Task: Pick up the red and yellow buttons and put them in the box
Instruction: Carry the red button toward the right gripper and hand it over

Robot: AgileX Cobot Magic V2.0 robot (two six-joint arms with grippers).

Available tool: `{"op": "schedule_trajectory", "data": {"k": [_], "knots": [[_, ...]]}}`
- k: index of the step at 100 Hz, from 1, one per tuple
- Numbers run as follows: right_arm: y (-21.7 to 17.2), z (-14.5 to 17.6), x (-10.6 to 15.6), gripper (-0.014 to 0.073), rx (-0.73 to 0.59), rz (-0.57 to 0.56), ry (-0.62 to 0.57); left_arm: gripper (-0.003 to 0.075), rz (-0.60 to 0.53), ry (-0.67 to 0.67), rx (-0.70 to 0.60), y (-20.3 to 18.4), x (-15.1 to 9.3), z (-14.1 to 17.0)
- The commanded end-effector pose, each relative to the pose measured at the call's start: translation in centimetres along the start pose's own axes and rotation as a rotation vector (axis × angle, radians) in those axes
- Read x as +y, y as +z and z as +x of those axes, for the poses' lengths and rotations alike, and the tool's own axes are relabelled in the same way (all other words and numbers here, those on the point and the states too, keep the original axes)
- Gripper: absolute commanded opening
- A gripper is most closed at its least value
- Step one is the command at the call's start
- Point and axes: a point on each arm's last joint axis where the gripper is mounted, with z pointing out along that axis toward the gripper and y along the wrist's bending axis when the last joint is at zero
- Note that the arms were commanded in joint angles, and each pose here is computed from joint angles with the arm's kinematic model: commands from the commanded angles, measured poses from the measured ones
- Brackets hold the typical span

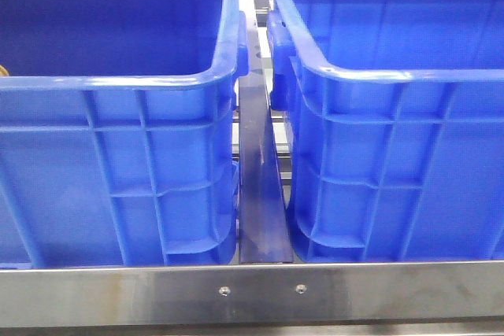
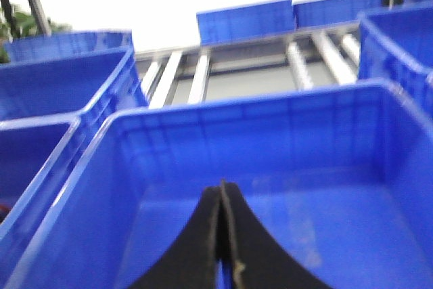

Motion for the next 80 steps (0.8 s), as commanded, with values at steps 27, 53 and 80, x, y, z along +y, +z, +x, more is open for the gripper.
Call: {"op": "schedule_trajectory", "data": {"k": [27, 53, 80], "knots": [[2.1, -3.1, 1.4, -0.0036, 0.070, -0.079, 0.150, -0.0019, -0.002, 0.000, -0.131, -1.8, -0.3, -1.6], [2.2, -3.0, 2.2, 0.0488, 0.097, -0.164, 0.296, -0.0019, -0.002, 0.000, -0.131, -1.8, -0.3, -1.6], [2.7, -3.1, 3.5, 0.0570, 0.154, -0.293, 0.505, -0.0019, -0.002, 0.000, -0.131, -1.8, -0.3, -1.6]]}}
